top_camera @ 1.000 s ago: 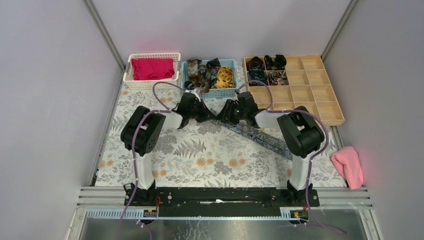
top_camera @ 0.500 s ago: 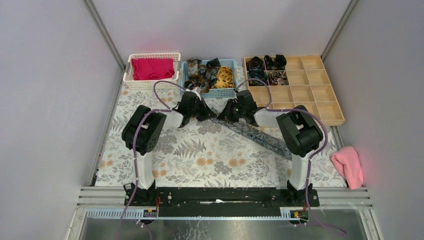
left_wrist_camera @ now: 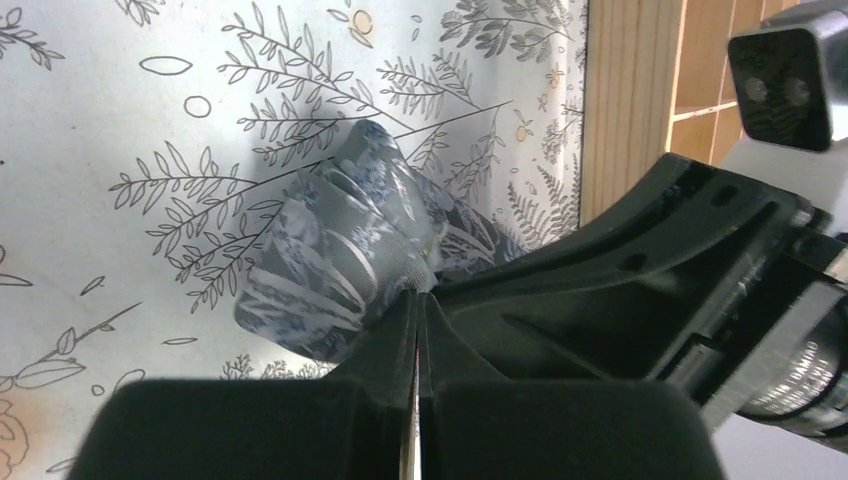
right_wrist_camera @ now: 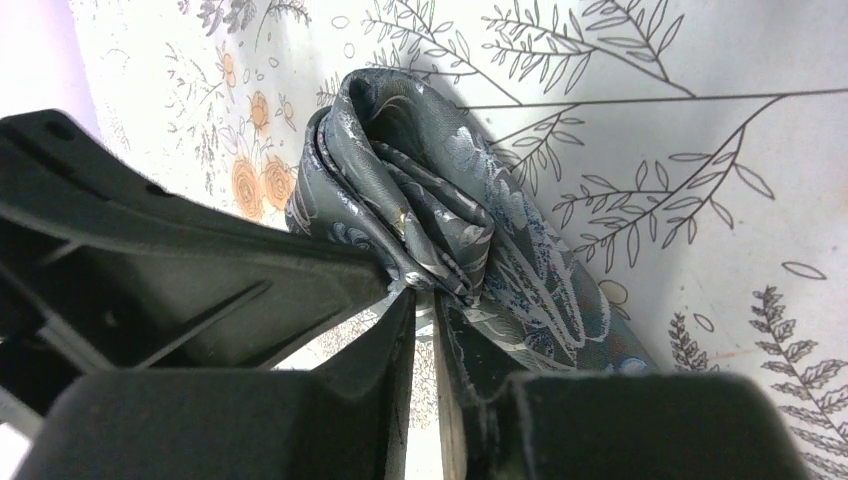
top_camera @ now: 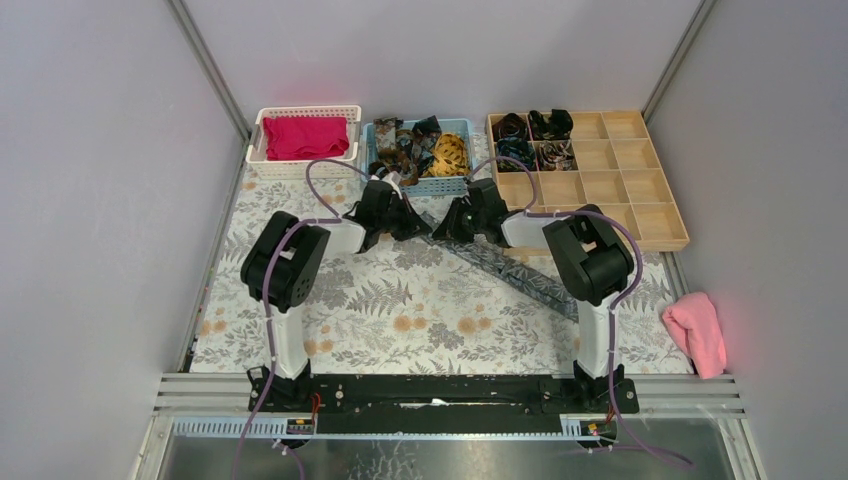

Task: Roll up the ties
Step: Roll the tie at the center of the board.

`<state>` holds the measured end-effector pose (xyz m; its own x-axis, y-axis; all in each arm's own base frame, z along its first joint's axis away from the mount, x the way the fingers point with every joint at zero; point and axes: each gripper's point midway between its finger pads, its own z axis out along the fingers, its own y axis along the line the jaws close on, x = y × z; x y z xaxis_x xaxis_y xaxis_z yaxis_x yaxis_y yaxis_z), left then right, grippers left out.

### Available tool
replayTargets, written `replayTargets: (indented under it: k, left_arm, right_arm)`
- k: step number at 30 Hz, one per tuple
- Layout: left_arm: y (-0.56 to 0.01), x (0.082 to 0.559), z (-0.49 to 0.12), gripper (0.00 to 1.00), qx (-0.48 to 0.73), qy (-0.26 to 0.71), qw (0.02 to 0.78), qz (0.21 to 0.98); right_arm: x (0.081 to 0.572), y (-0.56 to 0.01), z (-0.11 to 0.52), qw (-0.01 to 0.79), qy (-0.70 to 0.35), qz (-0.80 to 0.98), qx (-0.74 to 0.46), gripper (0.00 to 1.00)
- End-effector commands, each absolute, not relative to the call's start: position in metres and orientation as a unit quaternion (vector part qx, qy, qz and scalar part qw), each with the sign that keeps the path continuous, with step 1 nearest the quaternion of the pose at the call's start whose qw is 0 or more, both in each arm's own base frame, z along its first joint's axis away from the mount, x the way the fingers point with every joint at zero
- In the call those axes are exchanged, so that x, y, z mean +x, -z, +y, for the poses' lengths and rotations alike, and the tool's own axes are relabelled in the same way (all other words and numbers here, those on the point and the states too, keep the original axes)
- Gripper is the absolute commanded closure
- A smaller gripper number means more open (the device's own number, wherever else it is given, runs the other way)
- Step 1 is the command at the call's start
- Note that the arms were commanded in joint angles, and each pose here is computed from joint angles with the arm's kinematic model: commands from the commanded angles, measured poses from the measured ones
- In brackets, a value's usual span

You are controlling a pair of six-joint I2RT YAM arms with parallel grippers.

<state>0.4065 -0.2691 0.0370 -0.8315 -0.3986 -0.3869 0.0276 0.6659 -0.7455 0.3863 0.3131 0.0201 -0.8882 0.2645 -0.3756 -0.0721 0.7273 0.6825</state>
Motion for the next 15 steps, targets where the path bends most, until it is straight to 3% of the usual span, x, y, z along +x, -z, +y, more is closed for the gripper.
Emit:
replayTargets:
  k: [1,7,15]
  left_arm:
    - [-0.069,0.417,-0.26,1.0,-0.087,0.393,0.3,0.865]
    - [-0.078,0.425,-0.234,0.88,-0.065,0.41,0.297,0.86]
    - [-0.072,0.426,-0.229,0.47,0.008,0.423,0.243,0.873]
  right_arm:
    - [0.387,0.005,0.298,0.218,-0.317,0.921,0.067,0.81]
    - [0.386,0.008,0.299,0.213,-0.317,0.922,0.061,0.81]
    - [0.384,0.013,0.302,0.205,-0.326,0.921,0.057,0.81]
